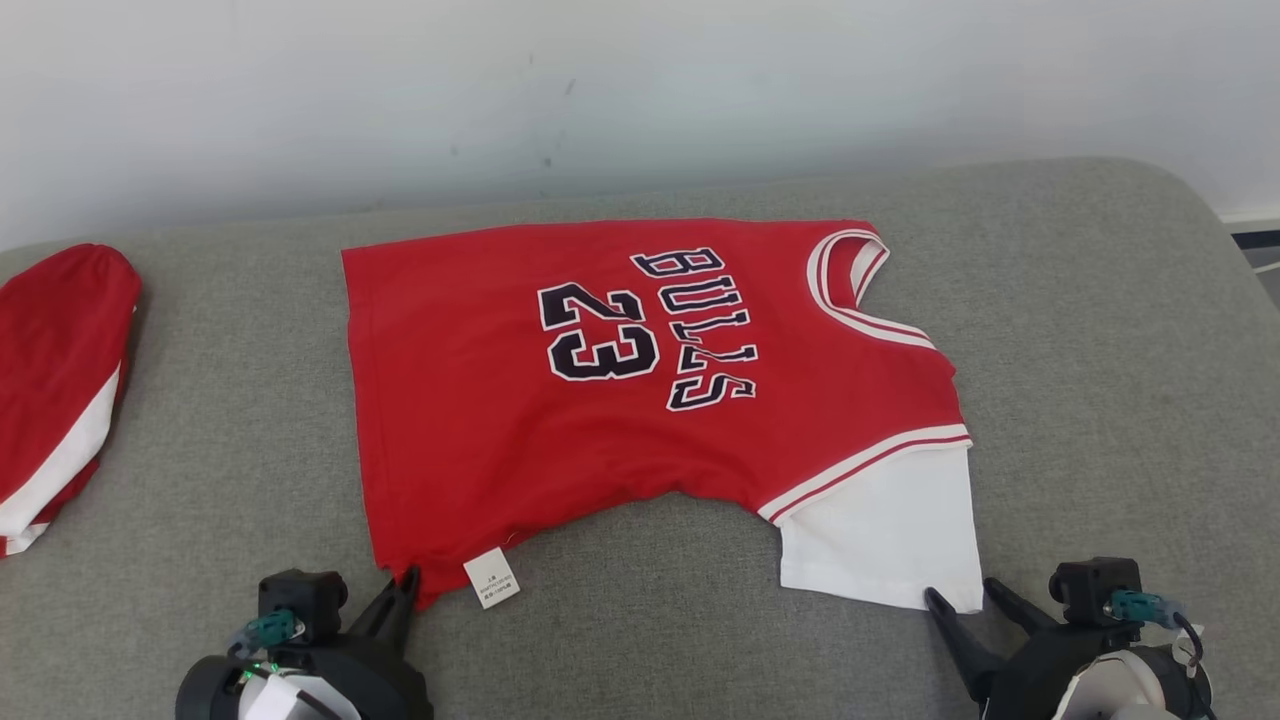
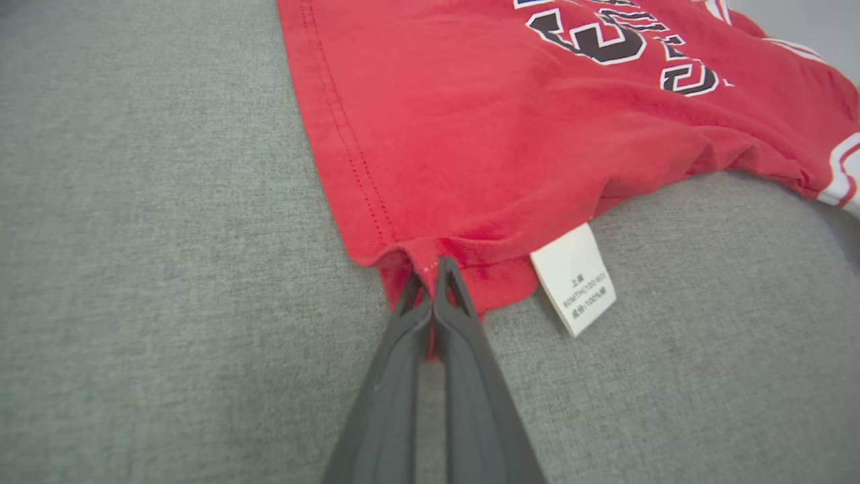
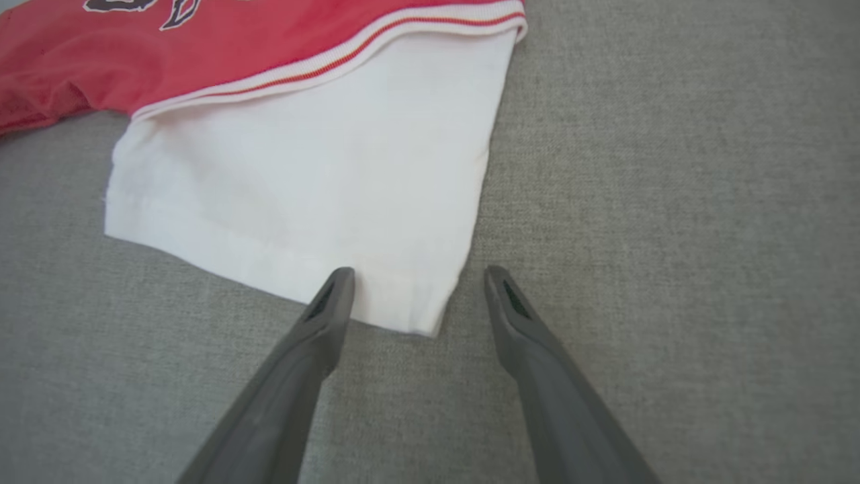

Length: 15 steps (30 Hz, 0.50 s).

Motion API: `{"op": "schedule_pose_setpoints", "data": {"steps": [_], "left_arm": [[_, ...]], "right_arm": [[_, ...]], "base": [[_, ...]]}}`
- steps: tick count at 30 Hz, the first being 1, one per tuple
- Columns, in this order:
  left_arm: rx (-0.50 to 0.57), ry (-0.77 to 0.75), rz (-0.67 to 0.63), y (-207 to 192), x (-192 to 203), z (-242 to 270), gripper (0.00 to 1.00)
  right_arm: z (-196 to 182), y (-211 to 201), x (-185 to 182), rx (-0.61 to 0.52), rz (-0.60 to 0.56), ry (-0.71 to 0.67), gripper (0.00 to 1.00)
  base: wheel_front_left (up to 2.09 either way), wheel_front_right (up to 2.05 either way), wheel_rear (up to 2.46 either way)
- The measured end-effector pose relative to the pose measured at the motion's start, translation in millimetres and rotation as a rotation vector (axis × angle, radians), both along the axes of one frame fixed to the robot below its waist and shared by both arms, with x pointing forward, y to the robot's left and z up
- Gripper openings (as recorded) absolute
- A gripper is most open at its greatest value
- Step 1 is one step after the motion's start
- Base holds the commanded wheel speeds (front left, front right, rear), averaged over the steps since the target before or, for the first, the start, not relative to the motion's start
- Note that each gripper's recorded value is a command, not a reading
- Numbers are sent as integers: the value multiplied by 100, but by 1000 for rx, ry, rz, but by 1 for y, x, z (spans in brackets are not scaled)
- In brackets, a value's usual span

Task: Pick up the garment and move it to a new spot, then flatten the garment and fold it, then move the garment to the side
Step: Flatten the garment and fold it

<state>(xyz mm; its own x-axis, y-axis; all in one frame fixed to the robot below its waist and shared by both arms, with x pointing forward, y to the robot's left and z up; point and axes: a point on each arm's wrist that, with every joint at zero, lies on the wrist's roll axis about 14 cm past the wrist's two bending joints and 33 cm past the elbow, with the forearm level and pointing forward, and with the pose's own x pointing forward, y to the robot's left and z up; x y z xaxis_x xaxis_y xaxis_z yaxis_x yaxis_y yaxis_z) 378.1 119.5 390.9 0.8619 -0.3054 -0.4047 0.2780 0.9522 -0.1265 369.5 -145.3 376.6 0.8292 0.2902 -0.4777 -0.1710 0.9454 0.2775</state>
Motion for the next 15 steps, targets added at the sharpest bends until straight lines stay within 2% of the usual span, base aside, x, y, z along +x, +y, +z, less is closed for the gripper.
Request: {"op": "schedule_pose_setpoints", "data": {"steps": [7, 8, 9, 10, 15], "left_arm": [[-8, 12, 8, -5, 1, -3, 0], [-8, 12, 8, -5, 1, -3, 0], [-10, 14, 9, -5, 1, -4, 0], [-10, 15, 10, -5, 1, -5, 0], [-6, 13, 23, -3, 5, -4, 0]], "right_arm": [[-9, 2, -2, -47, 32, 59, 100], [-9, 2, -2, -47, 32, 59, 85], [-11, 3, -3, -51, 36, 70, 16], [-12, 3, -3, -54, 40, 77, 0], [-14, 7, -4, -58, 60, 107, 0]], "base": [[0, 0, 0], [0, 0, 0], [0, 0, 0], [0, 0, 0], [0, 0, 0]]}}
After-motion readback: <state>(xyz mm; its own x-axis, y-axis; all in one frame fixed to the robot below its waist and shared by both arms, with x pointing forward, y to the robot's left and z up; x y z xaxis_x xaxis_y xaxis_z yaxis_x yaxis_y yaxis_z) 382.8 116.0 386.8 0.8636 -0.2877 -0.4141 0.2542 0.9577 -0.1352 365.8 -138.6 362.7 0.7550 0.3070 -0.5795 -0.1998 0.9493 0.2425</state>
